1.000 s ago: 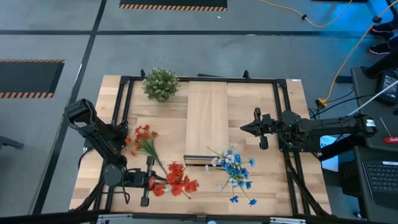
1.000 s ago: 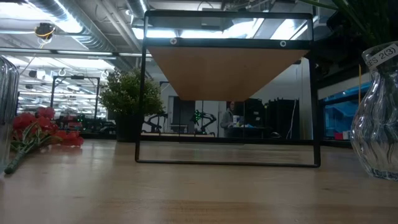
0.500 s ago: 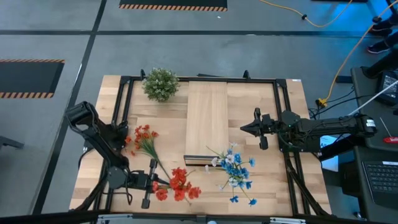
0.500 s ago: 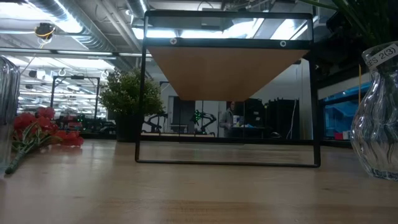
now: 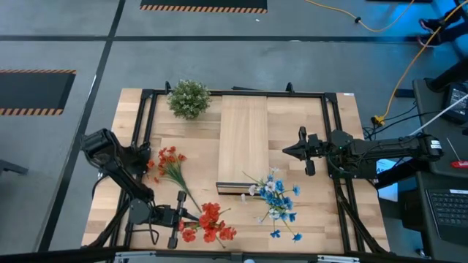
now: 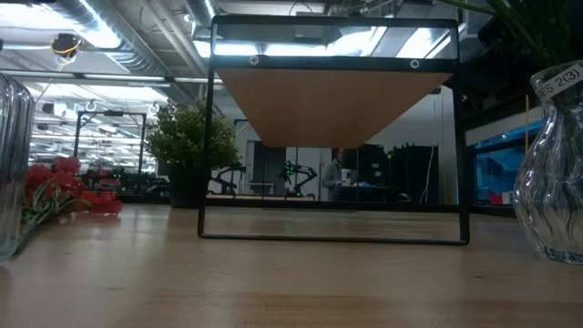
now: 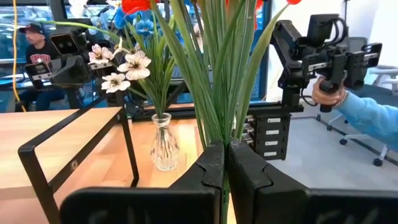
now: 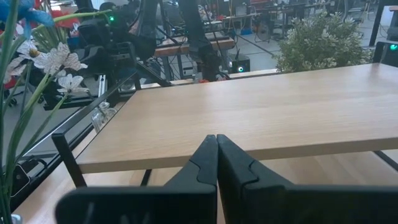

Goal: Pick and place flowers into a vace then onto a shelf
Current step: Put the red flowers into the left transparent flower vase, then put the orange flowers into the left transparent flower vase

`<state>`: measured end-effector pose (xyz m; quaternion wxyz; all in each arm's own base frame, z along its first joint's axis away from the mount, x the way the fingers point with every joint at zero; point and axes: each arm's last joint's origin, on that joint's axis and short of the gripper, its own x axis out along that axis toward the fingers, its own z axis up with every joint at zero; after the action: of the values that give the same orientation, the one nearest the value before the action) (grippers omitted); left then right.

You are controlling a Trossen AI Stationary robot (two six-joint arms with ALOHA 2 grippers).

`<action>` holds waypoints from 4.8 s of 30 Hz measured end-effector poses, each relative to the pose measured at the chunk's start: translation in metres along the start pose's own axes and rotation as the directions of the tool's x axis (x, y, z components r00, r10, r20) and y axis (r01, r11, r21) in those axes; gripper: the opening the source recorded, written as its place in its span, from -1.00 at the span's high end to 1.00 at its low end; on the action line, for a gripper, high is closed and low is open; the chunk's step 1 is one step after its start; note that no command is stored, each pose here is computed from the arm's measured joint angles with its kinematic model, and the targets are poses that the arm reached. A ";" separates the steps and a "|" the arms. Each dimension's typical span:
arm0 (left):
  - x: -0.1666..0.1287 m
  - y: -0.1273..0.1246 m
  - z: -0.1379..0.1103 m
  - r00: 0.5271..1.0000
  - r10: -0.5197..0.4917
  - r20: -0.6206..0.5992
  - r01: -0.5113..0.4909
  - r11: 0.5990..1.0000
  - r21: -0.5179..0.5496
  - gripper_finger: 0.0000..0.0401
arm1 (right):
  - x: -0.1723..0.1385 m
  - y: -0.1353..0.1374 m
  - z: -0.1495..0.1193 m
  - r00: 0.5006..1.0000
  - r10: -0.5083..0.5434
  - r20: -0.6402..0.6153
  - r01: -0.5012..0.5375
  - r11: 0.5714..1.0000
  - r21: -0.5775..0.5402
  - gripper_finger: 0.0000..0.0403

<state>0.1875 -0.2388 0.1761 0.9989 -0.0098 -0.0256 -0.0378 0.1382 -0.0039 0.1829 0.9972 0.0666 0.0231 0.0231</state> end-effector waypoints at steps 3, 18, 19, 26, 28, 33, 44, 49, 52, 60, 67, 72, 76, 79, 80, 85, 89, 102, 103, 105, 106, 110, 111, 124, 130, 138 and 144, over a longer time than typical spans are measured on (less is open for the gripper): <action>0.000 -0.001 -0.004 1.000 0.001 -0.008 -0.001 1.000 0.009 0.98 | 0.000 0.000 0.000 1.000 0.000 0.001 0.000 1.000 0.000 1.00; 0.001 -0.002 -0.017 0.999 0.022 -0.040 -0.022 1.000 0.007 0.94 | 0.000 0.000 0.000 1.000 0.000 0.001 0.000 1.000 0.000 1.00; 0.001 -0.002 -0.018 0.999 0.022 -0.046 -0.021 1.000 0.006 0.92 | 0.000 0.000 0.000 1.000 0.000 0.001 0.000 1.000 0.000 1.00; 0.001 -0.001 -0.019 0.996 0.073 -0.047 -0.074 0.997 -0.003 0.80 | 0.000 0.000 0.000 1.000 0.000 0.001 0.000 1.000 0.000 1.00; 0.001 0.000 -0.019 0.994 0.095 -0.047 -0.096 0.995 -0.017 0.76 | 0.000 0.000 0.000 1.000 0.000 0.001 0.000 1.000 0.000 1.00; 0.001 0.000 -0.019 0.993 0.108 -0.047 -0.109 0.994 -0.027 0.63 | 0.000 0.000 0.000 1.000 0.000 0.001 0.000 1.000 0.001 1.00; -0.001 -0.002 -0.019 0.995 0.088 -0.052 -0.089 0.996 -0.020 0.42 | 0.000 0.000 0.000 1.000 0.000 0.001 0.000 1.000 0.001 1.00; -0.010 -0.009 -0.016 0.996 0.077 -0.038 -0.077 0.997 -0.014 0.41 | 0.000 0.000 0.000 1.000 0.000 0.001 0.000 1.000 0.001 1.00; -0.014 -0.011 -0.016 0.994 0.104 -0.038 -0.105 0.994 -0.012 0.41 | 0.000 0.000 0.000 1.000 0.000 0.001 0.000 1.000 0.001 1.00; -0.016 -0.009 -0.012 0.977 0.211 -0.019 -0.212 0.976 -0.055 0.41 | 0.000 0.000 0.000 1.000 0.000 0.001 0.000 1.000 0.010 1.00; -0.024 -0.009 -0.003 0.952 0.304 -0.017 -0.305 0.950 -0.069 0.41 | 0.000 0.000 0.000 1.000 0.000 0.001 0.000 1.000 0.022 1.00; -0.034 -0.009 0.006 0.911 0.412 -0.025 -0.413 0.906 -0.097 0.41 | 0.000 0.000 0.000 1.000 0.000 0.000 0.000 1.000 0.022 1.00; -0.037 -0.005 0.011 0.862 0.506 -0.036 -0.505 0.852 -0.139 0.41 | 0.000 0.000 0.000 1.000 0.000 0.000 0.000 1.000 0.018 1.00; -0.034 -0.002 0.017 0.860 0.510 -0.034 -0.508 0.847 -0.155 0.41 | 0.000 0.000 0.000 1.000 0.000 -0.001 0.000 1.000 0.016 1.00; -0.033 0.000 0.019 0.856 0.516 -0.034 -0.514 0.842 -0.160 0.41 | 0.000 0.000 0.000 1.000 0.000 -0.004 0.000 1.000 0.016 1.00; -0.024 0.011 0.030 0.847 0.531 -0.026 -0.530 0.841 -0.110 0.41 | 0.000 0.000 -0.001 1.000 -0.001 -0.010 0.001 1.000 0.014 1.00; -0.016 0.020 0.042 0.867 0.498 -0.003 -0.498 0.867 0.010 0.41 | 0.000 0.000 -0.003 1.000 -0.004 -0.031 0.004 1.000 -0.003 1.00; -0.007 0.082 0.100 0.709 0.705 -0.002 -0.680 0.685 0.263 0.41 | 0.000 0.000 -0.004 0.999 -0.004 -0.037 0.003 1.000 -0.028 1.00; -0.007 0.085 0.103 0.699 0.715 -0.004 -0.684 0.670 0.288 0.41 | 0.000 0.000 -0.003 0.999 -0.004 -0.037 0.003 0.999 -0.036 1.00; -0.008 0.092 0.108 0.661 0.750 -0.019 -0.699 0.625 0.348 0.42 | 0.000 0.000 -0.003 0.999 -0.004 -0.037 0.002 0.998 -0.064 1.00; -0.007 0.096 0.109 0.650 0.759 -0.019 -0.700 0.609 0.373 0.43 | 0.000 0.000 -0.003 0.999 -0.004 -0.037 0.001 0.997 -0.078 1.00; -0.007 0.105 0.109 0.653 0.758 0.003 -0.701 0.602 0.384 0.49 | 0.000 0.000 -0.004 0.999 -0.004 -0.037 0.001 0.995 -0.101 1.00; -0.007 0.107 0.105 0.664 0.747 0.015 -0.697 0.613 0.372 0.51 | 0.000 0.000 -0.003 0.999 -0.004 -0.037 0.000 0.994 -0.106 1.00; 0.005 0.123 0.093 0.911 0.406 0.076 -0.412 0.876 0.252 0.77 | 0.000 0.000 -0.003 0.999 -0.004 -0.035 0.000 0.995 -0.105 1.00; 0.008 0.153 0.103 0.985 0.168 -0.042 -0.162 0.980 0.111 0.92 | 0.000 0.000 -0.003 0.999 -0.004 -0.035 0.000 0.995 -0.105 1.00; 0.001 0.162 0.124 0.950 0.311 -0.018 -0.311 0.950 0.007 0.99 | 0.000 0.000 -0.004 0.999 -0.005 -0.040 0.002 0.997 -0.078 1.00; 0.004 0.134 0.153 0.862 0.482 -0.155 -0.479 0.876 0.062 0.99 | 0.000 -0.001 -0.005 0.998 -0.007 -0.056 0.003 0.997 -0.073 1.00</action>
<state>0.1942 -0.1025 0.3270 0.9755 -0.0020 0.0602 0.2116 0.1378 -0.0038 0.1775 0.9980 0.0296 0.0505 0.0234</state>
